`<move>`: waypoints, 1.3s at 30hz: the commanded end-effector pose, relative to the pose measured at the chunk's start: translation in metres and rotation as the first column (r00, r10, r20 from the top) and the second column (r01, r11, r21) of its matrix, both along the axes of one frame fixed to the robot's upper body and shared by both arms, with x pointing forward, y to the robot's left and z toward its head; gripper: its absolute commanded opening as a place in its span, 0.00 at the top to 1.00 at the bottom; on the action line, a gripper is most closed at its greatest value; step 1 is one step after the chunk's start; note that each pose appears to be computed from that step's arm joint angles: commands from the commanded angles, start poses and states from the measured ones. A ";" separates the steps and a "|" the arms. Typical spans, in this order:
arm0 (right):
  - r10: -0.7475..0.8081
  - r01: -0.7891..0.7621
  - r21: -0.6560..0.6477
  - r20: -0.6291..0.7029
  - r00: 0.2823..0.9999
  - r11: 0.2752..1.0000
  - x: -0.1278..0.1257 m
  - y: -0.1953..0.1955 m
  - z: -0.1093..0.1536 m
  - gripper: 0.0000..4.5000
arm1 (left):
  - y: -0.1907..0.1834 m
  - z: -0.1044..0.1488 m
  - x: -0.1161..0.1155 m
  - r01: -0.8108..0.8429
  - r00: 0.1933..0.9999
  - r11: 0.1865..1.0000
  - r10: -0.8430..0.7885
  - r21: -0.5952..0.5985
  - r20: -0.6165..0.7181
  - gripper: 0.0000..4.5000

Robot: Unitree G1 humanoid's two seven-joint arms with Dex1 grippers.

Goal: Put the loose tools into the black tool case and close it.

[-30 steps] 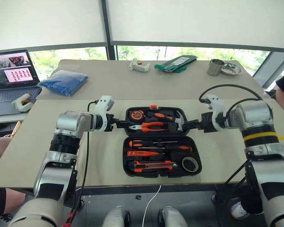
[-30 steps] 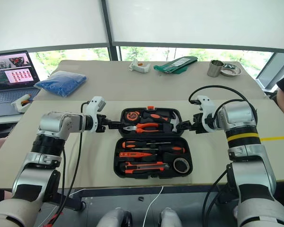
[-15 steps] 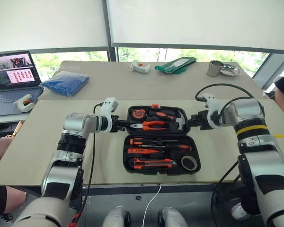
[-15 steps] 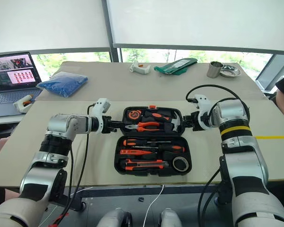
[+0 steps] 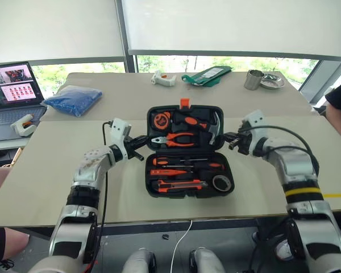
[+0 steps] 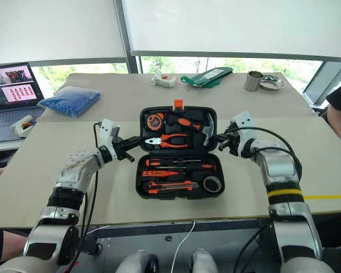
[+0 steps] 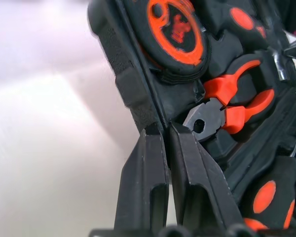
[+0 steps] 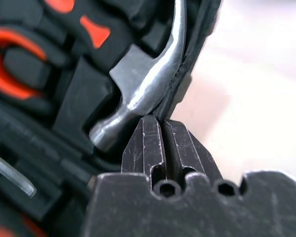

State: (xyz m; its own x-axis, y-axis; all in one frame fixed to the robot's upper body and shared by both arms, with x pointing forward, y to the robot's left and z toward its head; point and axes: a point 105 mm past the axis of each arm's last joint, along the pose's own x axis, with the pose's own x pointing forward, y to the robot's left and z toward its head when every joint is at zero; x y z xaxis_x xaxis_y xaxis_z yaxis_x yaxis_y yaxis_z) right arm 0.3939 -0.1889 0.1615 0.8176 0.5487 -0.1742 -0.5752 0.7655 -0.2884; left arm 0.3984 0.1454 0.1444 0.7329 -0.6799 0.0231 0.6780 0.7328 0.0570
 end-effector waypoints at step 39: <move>0.427 -0.470 -0.230 -0.213 0.879 0.852 -0.148 0.019 -0.082 1.00 | -0.013 -0.030 0.004 0.176 0.968 0.879 -0.235 0.442 0.082 0.99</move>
State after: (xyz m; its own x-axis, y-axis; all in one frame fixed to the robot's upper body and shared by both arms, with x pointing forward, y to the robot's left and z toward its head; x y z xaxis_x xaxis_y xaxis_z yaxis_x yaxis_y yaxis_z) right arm 0.2407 -0.1726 0.0747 0.4296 0.7688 -0.4738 -0.8983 0.3104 -0.3109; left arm 0.3995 0.1349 0.1085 0.5877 -0.7773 -0.2245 0.7806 0.4718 0.4099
